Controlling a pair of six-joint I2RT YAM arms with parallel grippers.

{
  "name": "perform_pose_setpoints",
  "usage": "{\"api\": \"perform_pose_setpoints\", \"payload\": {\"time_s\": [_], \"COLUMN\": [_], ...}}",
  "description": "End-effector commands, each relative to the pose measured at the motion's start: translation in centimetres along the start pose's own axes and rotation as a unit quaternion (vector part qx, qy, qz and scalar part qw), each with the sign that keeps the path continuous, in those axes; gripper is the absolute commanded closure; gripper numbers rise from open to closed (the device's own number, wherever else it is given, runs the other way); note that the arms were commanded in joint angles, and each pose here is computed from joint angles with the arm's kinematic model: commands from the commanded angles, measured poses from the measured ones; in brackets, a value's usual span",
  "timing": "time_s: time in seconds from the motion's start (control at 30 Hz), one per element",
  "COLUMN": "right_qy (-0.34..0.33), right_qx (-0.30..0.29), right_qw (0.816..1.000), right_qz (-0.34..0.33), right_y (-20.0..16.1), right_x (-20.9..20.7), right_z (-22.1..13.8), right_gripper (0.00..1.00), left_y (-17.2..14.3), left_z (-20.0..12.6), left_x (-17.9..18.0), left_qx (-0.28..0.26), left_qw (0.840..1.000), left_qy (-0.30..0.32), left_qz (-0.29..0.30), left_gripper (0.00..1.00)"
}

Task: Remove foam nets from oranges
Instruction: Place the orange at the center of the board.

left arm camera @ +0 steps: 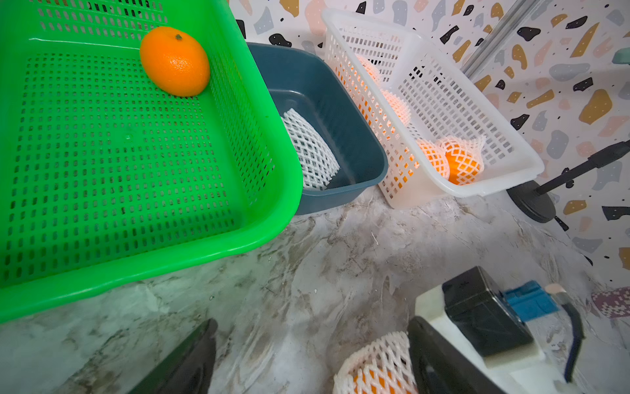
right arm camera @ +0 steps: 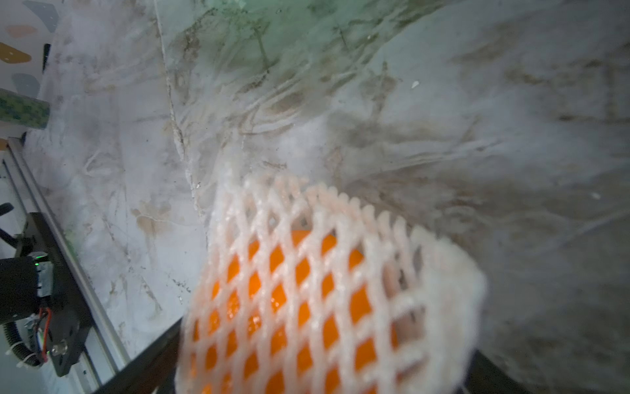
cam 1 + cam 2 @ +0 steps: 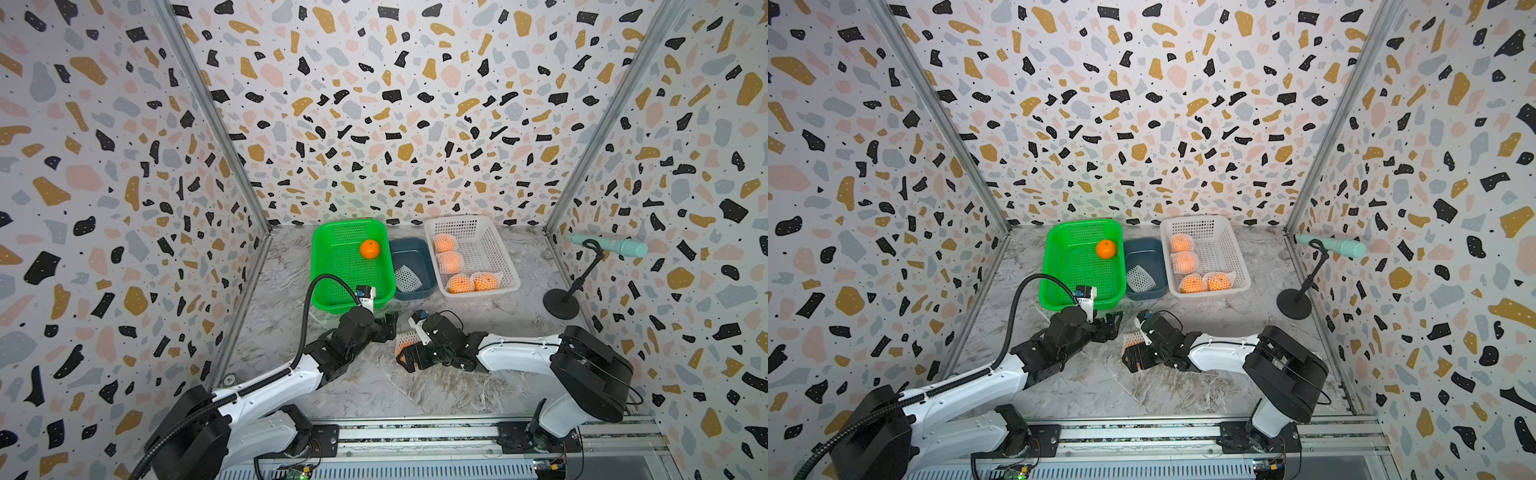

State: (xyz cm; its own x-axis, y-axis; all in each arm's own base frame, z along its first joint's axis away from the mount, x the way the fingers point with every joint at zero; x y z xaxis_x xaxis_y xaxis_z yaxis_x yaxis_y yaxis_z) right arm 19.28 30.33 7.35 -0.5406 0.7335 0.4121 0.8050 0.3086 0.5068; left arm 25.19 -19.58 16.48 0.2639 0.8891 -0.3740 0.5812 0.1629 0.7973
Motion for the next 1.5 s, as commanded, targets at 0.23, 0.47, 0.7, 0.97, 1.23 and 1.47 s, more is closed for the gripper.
{"api": "perform_pose_setpoints", "payload": {"time_s": [0.23,0.47,0.7,0.97,1.23,1.47], "right_qy": [-0.086,-0.119,-0.132,-0.110,-0.048,-0.014], "right_qx": [0.017,0.018,0.008,-0.015,-0.046,-0.065], "right_qw": [0.996,0.992,0.989,0.991,0.996,0.997], "right_qz": [-0.021,-0.045,-0.066,-0.078,-0.056,-0.026], "right_y": [-0.3,-0.1,0.1,0.7,1.2,0.9], "right_x": [-1.4,-0.9,0.0,1.4,1.5,-0.4], "right_z": [-1.1,-1.5,-2.1,-2.8,-5.0,-7.3], "right_gripper": [0.01,0.01,0.01,0.01,0.02,0.04], "left_y": [0.9,0.8,0.7,0.5,-0.5,-2.4], "left_z": [-0.3,-0.3,-0.2,-0.1,0.7,1.0], "left_x": [-0.5,-0.5,-0.5,-0.6,-1.6,-2.8], "left_qx": [-0.015,-0.014,-0.013,-0.009,0.022,0.073], "left_qw": [1.000,1.000,1.000,1.000,0.998,0.992], "left_qy": [-0.009,-0.010,-0.012,-0.016,-0.050,-0.101], "left_qz": [0.006,0.006,0.004,0.005,0.006,0.009], "left_gripper": [0.12,0.12,0.12,0.12,0.12,0.12]}}
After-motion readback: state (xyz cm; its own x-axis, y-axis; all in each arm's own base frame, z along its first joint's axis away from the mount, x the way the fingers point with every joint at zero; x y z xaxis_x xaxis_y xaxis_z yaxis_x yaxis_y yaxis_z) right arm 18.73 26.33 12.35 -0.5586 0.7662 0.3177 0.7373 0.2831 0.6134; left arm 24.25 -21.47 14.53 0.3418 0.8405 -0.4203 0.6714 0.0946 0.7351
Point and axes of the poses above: each gripper's point midway between its finger pads, its own z axis out along the fingers, its own x axis along the line the jaws close on, y = z × x, the point moved 4 cm from there along -z, back along the fingers, and after that the axes turned 3 degrees about -z, right-handed, at the moved point
